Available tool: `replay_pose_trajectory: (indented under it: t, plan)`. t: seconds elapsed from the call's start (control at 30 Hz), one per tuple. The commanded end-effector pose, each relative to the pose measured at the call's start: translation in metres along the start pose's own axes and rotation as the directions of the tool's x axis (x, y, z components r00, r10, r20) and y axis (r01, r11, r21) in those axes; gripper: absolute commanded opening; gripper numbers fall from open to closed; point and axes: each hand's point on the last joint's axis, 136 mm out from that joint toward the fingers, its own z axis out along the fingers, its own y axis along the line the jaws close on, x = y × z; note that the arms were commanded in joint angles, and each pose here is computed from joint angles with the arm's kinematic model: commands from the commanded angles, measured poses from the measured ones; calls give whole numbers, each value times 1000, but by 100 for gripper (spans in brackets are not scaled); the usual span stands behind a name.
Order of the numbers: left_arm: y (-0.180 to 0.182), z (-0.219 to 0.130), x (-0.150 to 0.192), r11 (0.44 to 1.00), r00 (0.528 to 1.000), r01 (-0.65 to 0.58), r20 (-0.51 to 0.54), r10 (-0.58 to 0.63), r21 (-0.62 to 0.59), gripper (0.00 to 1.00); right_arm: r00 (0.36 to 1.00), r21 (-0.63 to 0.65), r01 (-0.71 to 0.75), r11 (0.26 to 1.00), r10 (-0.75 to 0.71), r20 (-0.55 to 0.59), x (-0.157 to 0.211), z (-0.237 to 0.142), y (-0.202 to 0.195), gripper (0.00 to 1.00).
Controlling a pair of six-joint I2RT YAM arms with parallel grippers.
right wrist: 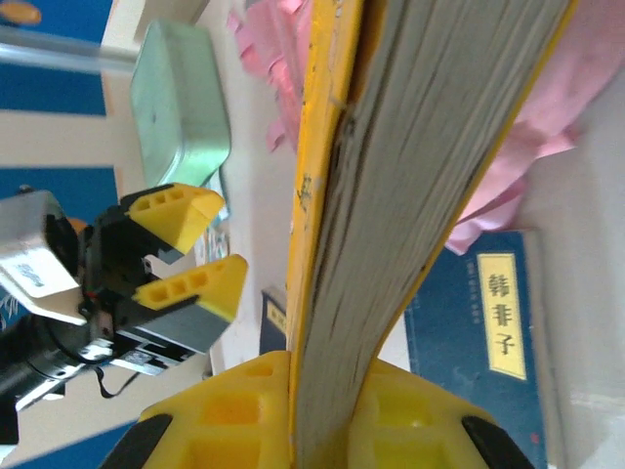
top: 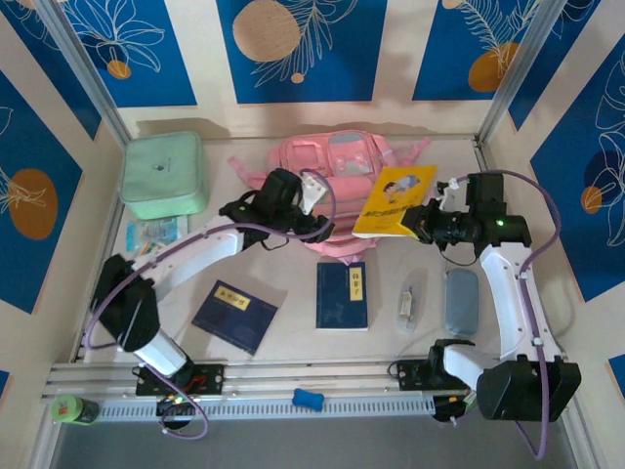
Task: Pack the student bag
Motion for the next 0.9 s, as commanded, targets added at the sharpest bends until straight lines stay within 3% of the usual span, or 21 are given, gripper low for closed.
replay_pose_trajectory:
  t: [0.0,0.3,0.6,0.73,0.87]
  plan:
    - [-5,24,2,982,982,-183,-46,184,39,67,1000,5,-17,1000,17,19,-4,-5,-7,0]
    - [19,92,-3,947,938,-321,-137,319,10,67,995,0,-75,997,75,59,-15,-10,-19,0]
    - [42,138,19,937,907,-348,-255,335,-8,67,995,-10,-86,996,86,50,-23,-7,-24,0]
    - [57,149,20,956,924,-292,-264,276,-26,59,995,-23,-90,996,91,44,-26,-4,-23,0]
    - [73,157,22,966,938,-256,-253,237,-43,39,995,-36,-90,995,91,43,-29,-2,-21,0]
